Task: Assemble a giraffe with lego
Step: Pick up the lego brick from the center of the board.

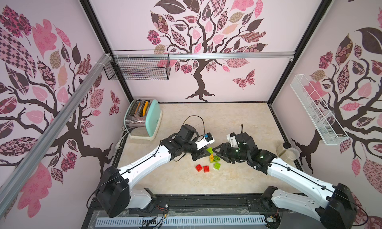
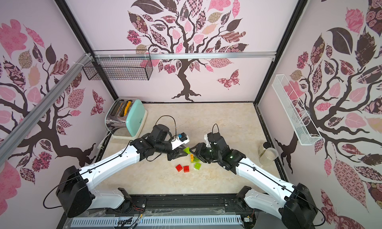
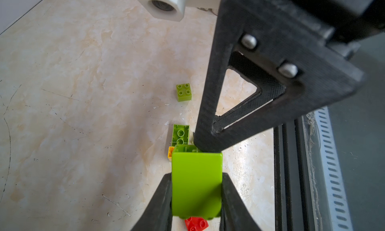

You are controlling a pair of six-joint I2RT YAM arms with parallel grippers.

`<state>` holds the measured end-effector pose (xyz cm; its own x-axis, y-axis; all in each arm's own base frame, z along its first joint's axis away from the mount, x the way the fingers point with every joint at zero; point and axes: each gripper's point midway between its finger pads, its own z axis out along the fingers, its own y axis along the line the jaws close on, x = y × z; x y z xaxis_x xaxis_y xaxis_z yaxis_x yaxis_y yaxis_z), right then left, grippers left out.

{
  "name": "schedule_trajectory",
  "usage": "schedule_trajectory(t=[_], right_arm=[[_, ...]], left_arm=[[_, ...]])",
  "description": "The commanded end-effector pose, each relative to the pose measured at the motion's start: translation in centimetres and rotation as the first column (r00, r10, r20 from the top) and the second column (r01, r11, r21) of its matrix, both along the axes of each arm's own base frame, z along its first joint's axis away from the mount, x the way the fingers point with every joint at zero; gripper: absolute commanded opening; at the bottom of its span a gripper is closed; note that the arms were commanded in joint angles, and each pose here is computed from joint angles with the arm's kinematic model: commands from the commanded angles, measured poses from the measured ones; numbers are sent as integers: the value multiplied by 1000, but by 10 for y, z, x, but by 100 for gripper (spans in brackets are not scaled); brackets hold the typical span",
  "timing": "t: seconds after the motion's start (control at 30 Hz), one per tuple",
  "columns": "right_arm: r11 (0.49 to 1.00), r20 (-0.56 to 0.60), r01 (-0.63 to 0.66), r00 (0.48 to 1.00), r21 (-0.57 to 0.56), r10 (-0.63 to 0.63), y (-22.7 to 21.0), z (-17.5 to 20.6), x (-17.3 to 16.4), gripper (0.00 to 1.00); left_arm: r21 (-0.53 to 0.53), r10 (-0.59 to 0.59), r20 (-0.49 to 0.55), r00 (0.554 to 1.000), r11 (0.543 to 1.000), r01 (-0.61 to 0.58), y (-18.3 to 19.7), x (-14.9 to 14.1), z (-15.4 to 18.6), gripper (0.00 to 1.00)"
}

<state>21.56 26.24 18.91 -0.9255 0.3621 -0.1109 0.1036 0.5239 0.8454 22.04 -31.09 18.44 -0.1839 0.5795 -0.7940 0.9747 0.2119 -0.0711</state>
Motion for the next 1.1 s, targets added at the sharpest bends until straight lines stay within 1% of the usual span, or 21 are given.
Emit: schedule_trajectory(t=[0.0,0.1,0.23,0.33,0.5,0.63,0.77,0.9,1.07], right_arm=[[994,119,-30,993,108,17,10,54,4,49],[993,134,-7,991,115,-8,4,59,5,49],[993,134,15,991,121,-32,-1,57,5,49],[989,96,-15,995,146,1,9,50,4,48],[992,38,-53,998,116,49,18,29,0,48],[991,16,-85,996,105,84,22,21,-4,47],[989,-11,-107,994,99,109,25,13,-7,41],[982,-19,-156,987,105,159,33,10,-13,36],[981,-20,-166,985,102,169,35,10,-12,24]], left_arm=[[-5,-33,-38,999,999,33,2,-12,-7,15],[-13,-30,-41,999,999,29,2,-11,-2,15],[-20,-32,-48,998,999,31,2,-11,-5,15],[-29,-34,-62,997,999,33,1,-13,-2,15],[-43,-43,-75,996,998,40,-1,-14,-1,15],[-51,-29,-76,997,998,25,1,-11,5,15],[-56,-27,-78,997,998,23,1,-9,4,15],[-57,-27,-79,996,998,22,0,-9,5,15],[-61,-31,-89,996,998,25,0,-10,6,15]])
